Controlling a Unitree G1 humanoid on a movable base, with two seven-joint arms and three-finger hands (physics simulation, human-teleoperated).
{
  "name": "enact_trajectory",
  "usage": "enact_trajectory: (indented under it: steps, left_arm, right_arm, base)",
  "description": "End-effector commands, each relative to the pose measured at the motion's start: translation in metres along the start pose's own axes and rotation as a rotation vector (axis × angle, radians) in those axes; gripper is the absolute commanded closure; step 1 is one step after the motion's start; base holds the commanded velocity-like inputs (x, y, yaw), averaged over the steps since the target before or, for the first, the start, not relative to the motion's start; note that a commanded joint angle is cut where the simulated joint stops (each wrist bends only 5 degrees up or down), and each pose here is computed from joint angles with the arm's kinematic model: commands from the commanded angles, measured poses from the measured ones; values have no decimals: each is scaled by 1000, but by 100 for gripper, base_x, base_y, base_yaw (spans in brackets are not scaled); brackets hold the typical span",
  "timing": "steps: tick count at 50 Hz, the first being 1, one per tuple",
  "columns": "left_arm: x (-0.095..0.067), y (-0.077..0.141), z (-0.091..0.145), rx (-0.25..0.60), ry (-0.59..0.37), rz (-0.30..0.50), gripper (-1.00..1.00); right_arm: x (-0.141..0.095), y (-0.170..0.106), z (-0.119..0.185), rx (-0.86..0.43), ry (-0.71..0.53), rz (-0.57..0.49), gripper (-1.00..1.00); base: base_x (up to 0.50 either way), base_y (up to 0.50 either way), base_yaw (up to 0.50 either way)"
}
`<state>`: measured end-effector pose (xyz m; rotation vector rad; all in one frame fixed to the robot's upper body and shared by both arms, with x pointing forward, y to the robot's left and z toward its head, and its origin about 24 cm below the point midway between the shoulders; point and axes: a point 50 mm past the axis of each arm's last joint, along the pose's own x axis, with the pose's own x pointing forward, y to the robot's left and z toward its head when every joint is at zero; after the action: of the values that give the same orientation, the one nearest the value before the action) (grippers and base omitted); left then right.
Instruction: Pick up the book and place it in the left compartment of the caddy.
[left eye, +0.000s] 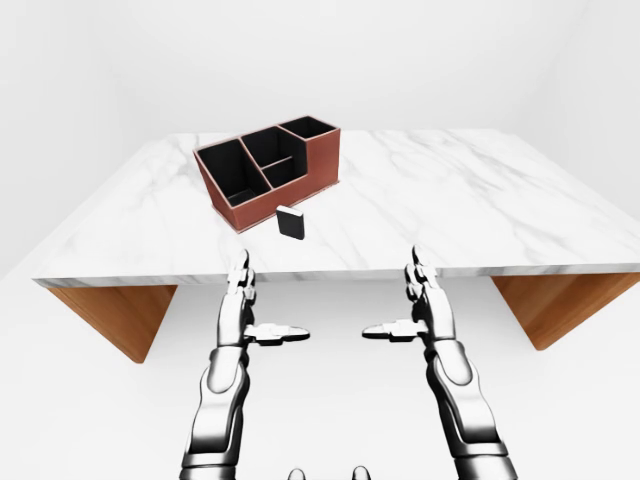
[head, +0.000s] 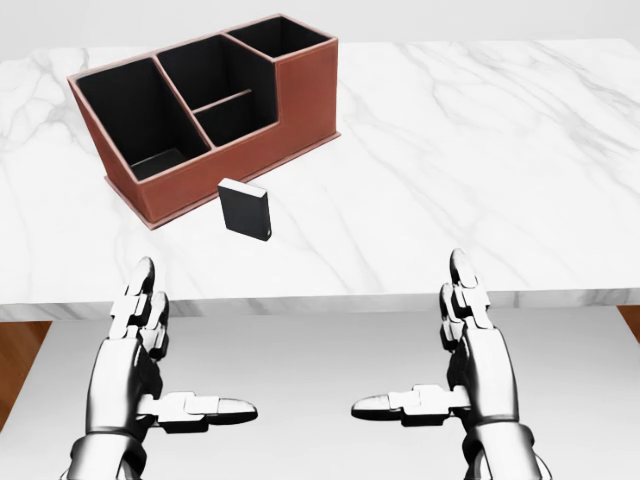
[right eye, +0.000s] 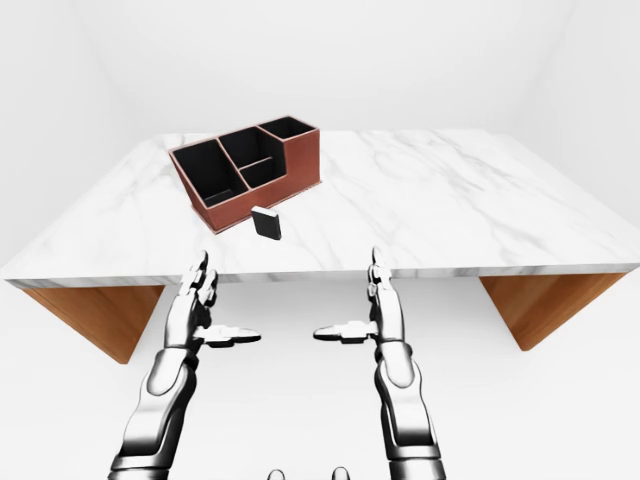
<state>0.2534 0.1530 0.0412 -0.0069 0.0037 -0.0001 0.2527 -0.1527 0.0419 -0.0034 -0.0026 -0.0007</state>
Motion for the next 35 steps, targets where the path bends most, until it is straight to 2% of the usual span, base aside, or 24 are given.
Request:
enact_trajectory:
  steps: [1,10,16,21,25,29,35]
  left_arm:
    - [0,6,-1,-23,13,1,-100]
    - [-2,5,2,-36,7,-13,-100]
    - [0,6,2,8,12,23,-100]
    - [-8,7,12,-44,-27,-3,-100]
    - [-12,10,18,-49,-35,16,-100]
    - [-24,15,41,-71,-132,28,-100]
    - [-40,17,62,-74,-226,24,-100]
  right_arm:
    - [-2,-5,1,-13,-3,0,-100]
    - [-6,-3,5,-18,-3,4,-100]
    - [-7,-3,7,-23,-4,5,-100]
    - [-11,-3,11,-32,-8,1,-100]
    - [-17,-4,19,-42,-31,0,-100]
    - [-27,0,35,-67,-96,6,-100]
    - [-40,2,52,-82,-165,11,-100]
  base:
    - [0,0,0]
    - [0,0,0]
    - [0,0,0]
    - [0,0,0]
    - [0,0,0]
    - [0,0,0]
    - [0,0,0]
